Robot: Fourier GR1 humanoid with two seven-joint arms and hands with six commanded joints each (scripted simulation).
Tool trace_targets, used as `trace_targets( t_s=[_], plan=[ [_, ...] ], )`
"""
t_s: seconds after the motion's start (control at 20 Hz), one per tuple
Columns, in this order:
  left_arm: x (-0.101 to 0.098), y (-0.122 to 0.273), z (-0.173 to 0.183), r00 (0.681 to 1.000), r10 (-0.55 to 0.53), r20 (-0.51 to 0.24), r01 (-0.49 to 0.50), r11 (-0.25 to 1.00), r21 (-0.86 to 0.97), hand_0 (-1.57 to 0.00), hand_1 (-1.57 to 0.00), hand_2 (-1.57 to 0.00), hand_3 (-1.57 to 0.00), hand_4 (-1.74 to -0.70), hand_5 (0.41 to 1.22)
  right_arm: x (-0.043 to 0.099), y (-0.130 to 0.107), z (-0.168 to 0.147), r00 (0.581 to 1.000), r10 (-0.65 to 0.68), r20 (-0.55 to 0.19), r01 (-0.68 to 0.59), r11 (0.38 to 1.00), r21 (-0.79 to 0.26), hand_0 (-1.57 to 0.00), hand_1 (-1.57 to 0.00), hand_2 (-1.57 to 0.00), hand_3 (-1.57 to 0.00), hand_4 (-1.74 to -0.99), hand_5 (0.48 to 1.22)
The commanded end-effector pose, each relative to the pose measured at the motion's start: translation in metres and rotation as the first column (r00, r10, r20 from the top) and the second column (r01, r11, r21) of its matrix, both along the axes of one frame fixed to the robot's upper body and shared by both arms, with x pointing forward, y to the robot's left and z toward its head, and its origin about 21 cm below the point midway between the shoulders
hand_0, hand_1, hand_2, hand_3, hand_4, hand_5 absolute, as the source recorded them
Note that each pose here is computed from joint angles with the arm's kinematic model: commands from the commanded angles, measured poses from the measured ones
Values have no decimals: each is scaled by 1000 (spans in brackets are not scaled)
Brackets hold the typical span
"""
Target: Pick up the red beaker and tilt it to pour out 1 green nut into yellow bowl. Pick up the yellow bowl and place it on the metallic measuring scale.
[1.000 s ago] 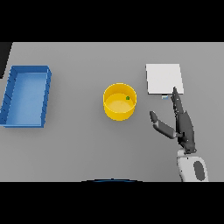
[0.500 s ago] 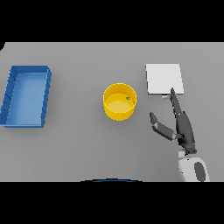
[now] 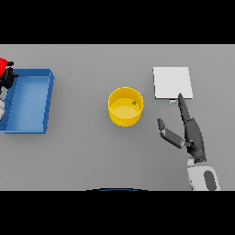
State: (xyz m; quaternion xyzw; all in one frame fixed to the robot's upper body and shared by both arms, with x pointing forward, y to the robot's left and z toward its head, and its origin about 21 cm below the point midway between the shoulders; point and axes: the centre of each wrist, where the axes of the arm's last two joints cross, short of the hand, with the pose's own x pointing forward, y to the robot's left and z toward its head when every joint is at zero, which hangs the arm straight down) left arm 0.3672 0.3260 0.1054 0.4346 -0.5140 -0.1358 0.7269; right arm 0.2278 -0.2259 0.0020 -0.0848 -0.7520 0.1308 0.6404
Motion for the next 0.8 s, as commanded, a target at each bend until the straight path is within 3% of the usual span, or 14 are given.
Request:
trace_targets(
  t_s=[0.0,0.15,0.2,0.25,0.3,0.35,0.4,0.5,0.6,0.75],
  plan=[
    [-2,0,-5,1000,7,-13,-7,1000,1,-1571,-1571,-1571,-1531,-1741,1166,0,4,-2,1000,0,-10,0,1000,-1,1,1,1,1,-1214,666],
    [-7,0,-7,998,25,-49,-24,1000,14,-1571,-1571,-1571,-1551,-1741,967,-1,2,-1,1000,-4,-3,4,1000,-6,1,1,1,1,-1205,664],
    [-9,0,-8,998,17,-68,-15,1000,27,-1571,-1571,-1571,-1555,-1667,908,-1,4,-3,1000,-2,-3,2,1000,-11,1,1,1,1,-1202,667],
    [-12,1,-8,995,-9,-104,13,999,36,-1571,-1571,-1571,-1503,-1530,865,-3,-1,-2,1000,-7,7,7,1000,-12,1,1,1,1,-1197,664],
    [-14,-1,-5,989,-48,-141,52,998,27,-1564,-1449,-1432,-1362,-1374,830,-1,3,-4,1000,-2,-8,2,1000,-6,1,1,1,1,-1192,663],
    [-18,1,-9,980,-86,-178,87,996,1,-1457,-1180,-1187,-1129,-1229,803,-1,3,-5,1000,-5,-12,5,1000,-2,1,1,1,1,-1188,663],
    [-20,2,-5,970,-114,-213,112,994,-17,-1166,-944,-959,-903,-1120,778,-2,2,-4,1000,-8,-2,8,1000,-7,1,1,1,1,-1187,664],
    [-21,0,4,955,-154,-253,152,988,-28,-746,-604,-613,-577,-968,740,-3,-1,-1,1000,-10,13,10,1000,-16,1,1,1,1,-1181,665],
    [-24,2,3,941,-184,-286,181,983,-37,-477,-386,-392,-369,-878,710,-5,0,-1,1000,-14,5,14,1000,-21,1,1,1,1,-1184,667],
    [-23,5,5,938,-193,-287,183,981,-60,-244,-197,-200,-189,-815,684,-6,4,-3,1000,-13,-14,12,1000,-20,1,1,1,1,-1187,666]
  ],
)
